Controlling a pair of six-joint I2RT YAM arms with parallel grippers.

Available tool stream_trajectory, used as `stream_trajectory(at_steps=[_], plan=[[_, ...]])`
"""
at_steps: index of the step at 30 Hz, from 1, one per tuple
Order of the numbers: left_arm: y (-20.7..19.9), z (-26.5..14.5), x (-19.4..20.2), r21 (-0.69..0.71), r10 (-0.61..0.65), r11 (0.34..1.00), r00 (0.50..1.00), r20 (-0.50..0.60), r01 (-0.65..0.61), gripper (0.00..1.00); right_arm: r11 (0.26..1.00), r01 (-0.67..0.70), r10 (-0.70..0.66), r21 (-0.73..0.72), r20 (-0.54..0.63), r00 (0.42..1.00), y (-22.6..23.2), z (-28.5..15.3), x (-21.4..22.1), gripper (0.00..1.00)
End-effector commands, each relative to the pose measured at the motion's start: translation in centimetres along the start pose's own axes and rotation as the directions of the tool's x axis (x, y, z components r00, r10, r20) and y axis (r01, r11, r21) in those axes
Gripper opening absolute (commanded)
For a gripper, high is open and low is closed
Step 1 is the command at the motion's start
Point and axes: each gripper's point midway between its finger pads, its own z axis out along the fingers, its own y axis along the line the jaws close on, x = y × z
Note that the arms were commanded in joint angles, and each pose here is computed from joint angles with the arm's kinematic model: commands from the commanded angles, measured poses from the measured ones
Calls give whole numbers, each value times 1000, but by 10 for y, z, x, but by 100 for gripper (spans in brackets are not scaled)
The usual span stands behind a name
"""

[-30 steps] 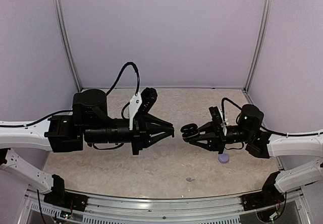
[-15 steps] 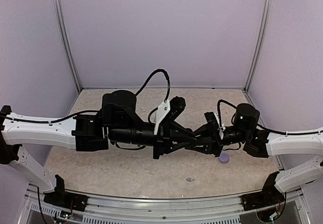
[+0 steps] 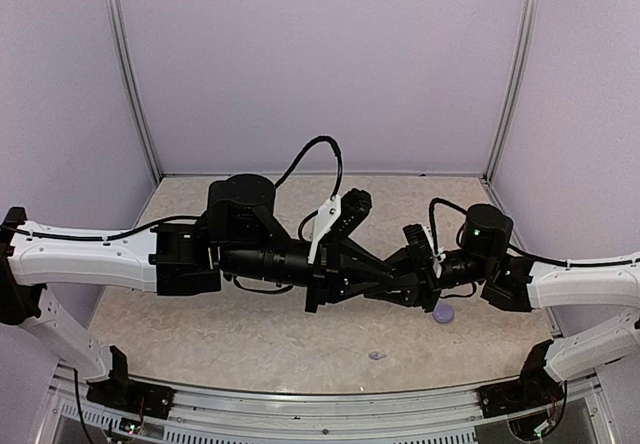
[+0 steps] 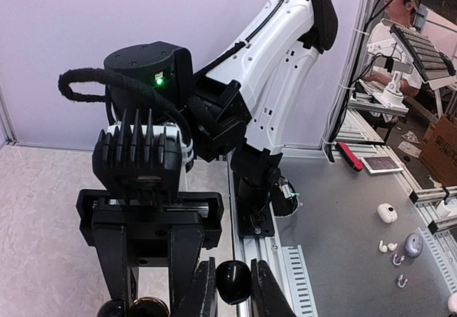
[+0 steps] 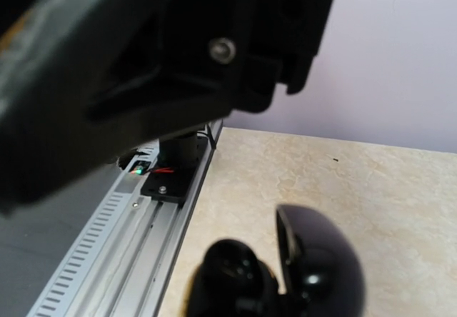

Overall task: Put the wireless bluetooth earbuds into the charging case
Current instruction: Place the right earbud in the right side groove of the charging case.

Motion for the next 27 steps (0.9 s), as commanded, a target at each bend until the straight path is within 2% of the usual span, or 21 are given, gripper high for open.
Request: stream_trajectory(at_steps=[1, 7, 18, 22, 27], plan=[[2, -1, 2, 16, -21, 1000, 1000, 4, 21, 3, 1000, 11, -11, 1, 30, 999, -2, 2, -13, 0], [21, -11, 2, -10, -67, 998, 998, 22, 67, 3, 1000, 4, -3, -26, 46, 999, 1, 4, -14, 0], [41, -14, 5, -78, -37, 996, 999, 10, 37, 3, 997, 33, -28, -70, 67, 997, 11, 1, -22, 0], [39, -18, -4, -131, 33, 991, 998, 45, -27, 3, 998, 27, -22, -51, 83, 996, 8, 1, -23, 0], [26, -24, -23, -219, 174, 964, 981, 89, -151, 3, 998, -46, 50, -34, 117, 992, 5, 1, -21, 0]])
